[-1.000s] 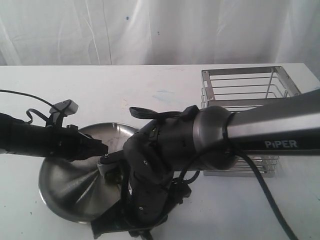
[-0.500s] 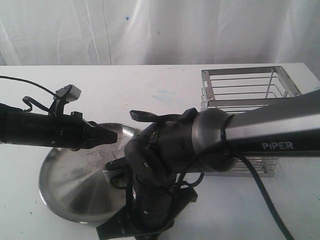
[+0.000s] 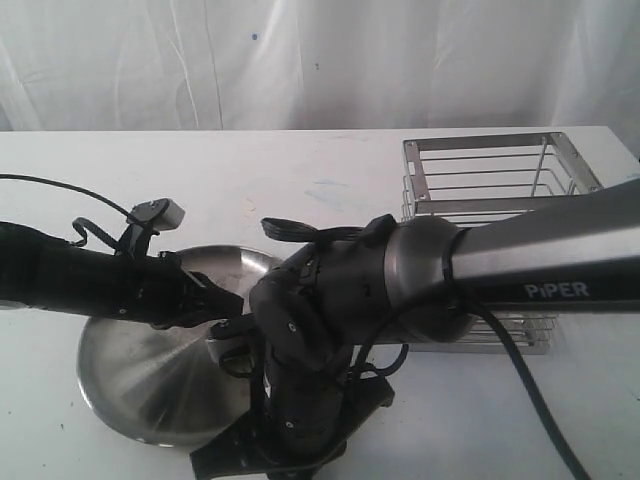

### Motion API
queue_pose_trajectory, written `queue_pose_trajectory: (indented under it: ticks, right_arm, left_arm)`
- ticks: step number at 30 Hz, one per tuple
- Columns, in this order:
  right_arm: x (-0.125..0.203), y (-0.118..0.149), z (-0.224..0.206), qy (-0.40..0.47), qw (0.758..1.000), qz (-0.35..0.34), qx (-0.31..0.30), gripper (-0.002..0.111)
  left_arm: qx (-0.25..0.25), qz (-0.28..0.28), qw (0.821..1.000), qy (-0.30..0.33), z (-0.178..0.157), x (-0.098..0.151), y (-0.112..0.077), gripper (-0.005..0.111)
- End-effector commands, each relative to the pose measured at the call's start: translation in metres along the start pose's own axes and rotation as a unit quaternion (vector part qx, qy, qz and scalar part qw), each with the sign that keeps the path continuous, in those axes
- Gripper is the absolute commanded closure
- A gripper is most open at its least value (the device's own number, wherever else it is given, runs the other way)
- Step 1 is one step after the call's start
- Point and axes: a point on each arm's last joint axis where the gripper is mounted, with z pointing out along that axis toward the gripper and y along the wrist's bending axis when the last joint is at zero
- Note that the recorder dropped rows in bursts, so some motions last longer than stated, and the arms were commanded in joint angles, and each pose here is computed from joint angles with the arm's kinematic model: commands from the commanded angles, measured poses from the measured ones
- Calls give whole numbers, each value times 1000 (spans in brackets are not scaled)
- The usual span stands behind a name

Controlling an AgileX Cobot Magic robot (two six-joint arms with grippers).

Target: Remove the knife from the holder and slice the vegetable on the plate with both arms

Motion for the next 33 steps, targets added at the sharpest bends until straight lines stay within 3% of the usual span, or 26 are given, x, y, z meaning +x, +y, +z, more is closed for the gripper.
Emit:
queue_pose_trajectory:
  ticks: [1, 13, 33]
  right_arm:
    - [2, 0, 0, 9, 1000, 5, -3, 108]
    - [8, -2, 0, 43, 999, 10, 6, 108]
    - [17, -1, -22, 60, 998, 20, -7, 108]
  left_arm:
    - [-24, -3, 1000, 10, 3, 5, 6, 107]
    - [-25, -37, 997, 60, 18, 27, 19, 107]
    - [-21, -44, 996, 78, 14, 26, 16, 107]
